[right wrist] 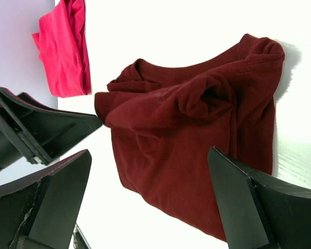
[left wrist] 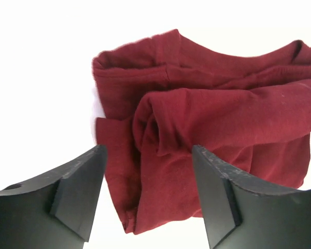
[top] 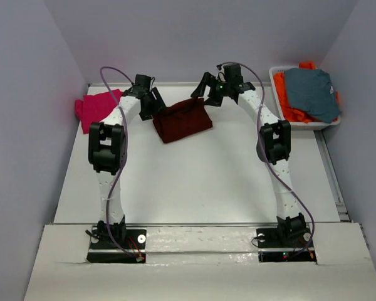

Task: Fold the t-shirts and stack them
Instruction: Fold the tshirt

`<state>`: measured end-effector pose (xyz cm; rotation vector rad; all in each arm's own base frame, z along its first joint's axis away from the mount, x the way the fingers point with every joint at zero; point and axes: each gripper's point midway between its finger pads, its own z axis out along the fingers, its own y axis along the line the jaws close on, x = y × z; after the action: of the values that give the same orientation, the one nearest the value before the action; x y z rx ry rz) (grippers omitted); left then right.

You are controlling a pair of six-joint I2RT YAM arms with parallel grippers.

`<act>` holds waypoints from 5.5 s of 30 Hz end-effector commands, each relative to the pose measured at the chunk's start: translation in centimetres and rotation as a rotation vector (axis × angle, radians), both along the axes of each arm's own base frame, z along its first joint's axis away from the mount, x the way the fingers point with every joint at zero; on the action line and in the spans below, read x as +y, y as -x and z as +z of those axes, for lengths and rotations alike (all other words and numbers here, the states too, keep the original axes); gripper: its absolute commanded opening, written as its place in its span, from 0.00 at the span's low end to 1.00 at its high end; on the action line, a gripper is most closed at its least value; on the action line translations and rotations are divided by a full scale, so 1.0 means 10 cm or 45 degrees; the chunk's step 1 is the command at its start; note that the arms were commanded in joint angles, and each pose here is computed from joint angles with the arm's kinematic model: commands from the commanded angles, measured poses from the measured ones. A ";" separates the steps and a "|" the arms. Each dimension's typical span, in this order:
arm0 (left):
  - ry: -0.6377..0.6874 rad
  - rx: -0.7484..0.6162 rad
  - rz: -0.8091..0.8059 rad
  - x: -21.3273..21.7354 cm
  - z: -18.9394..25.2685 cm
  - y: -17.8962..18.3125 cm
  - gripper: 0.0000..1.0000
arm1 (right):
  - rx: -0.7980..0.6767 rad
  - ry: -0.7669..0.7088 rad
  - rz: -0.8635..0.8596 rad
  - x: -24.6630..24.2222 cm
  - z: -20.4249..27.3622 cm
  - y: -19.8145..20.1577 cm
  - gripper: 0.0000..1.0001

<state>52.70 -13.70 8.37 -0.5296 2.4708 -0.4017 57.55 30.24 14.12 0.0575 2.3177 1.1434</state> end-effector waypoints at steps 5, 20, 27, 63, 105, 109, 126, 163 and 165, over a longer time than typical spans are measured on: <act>-0.049 -0.265 0.056 0.17 0.91 -0.12 0.79 | -0.048 -0.008 0.047 -0.06 0.28 0.16 1.00; 0.141 -0.134 -0.448 -0.84 0.71 0.16 0.73 | 0.044 -0.030 0.064 -0.09 0.49 0.43 0.46; 0.166 -0.044 -0.532 -1.01 0.46 0.27 0.71 | 0.143 0.032 0.051 -0.11 0.14 0.40 0.66; -0.173 0.596 -0.248 -0.39 -0.95 0.86 0.63 | 0.619 0.088 0.173 -0.16 -1.23 0.95 0.25; -0.085 0.438 -0.568 -0.78 0.25 2.48 0.63 | 0.635 0.213 0.299 -0.30 -0.28 2.57 0.26; -0.088 0.464 -0.617 -0.89 0.11 2.34 0.63 | 0.679 0.201 0.331 -0.18 -0.46 2.48 0.25; -0.121 0.470 -0.602 -1.05 -0.15 1.77 0.62 | 0.647 0.159 0.402 0.12 -0.77 1.92 0.26; -0.037 0.533 -0.363 -0.38 -0.36 1.44 0.62 | 0.650 0.039 0.338 0.28 -0.79 1.35 0.42; -0.041 0.534 -0.365 -0.37 -0.35 1.45 0.61 | 0.662 0.016 0.325 0.26 -0.81 1.29 0.43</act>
<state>38.88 -17.29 4.38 -0.2841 2.9600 -0.3767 43.42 33.01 6.00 -0.0024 2.8616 1.3035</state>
